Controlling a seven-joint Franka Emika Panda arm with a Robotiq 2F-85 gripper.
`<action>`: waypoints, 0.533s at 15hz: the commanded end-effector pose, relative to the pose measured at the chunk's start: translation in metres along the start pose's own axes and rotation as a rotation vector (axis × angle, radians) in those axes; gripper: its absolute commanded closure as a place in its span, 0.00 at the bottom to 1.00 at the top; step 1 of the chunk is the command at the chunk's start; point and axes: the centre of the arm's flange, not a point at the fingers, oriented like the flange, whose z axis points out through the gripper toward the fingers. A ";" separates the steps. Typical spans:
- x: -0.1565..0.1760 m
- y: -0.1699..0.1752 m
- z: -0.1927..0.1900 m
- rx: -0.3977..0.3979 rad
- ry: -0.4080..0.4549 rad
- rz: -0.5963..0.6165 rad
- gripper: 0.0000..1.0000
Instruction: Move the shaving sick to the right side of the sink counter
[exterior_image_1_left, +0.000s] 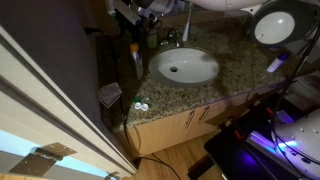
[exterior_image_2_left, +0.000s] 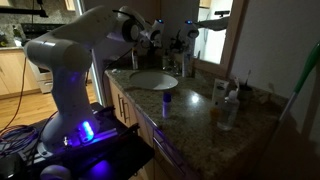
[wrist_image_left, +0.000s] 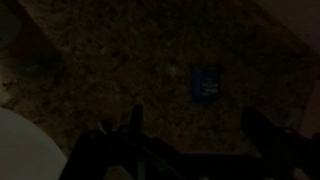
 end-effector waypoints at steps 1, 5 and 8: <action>0.012 -0.032 0.052 0.025 -0.007 0.013 0.00; 0.014 -0.042 0.080 0.085 -0.034 0.015 0.00; 0.010 -0.050 0.087 0.136 -0.050 0.013 0.00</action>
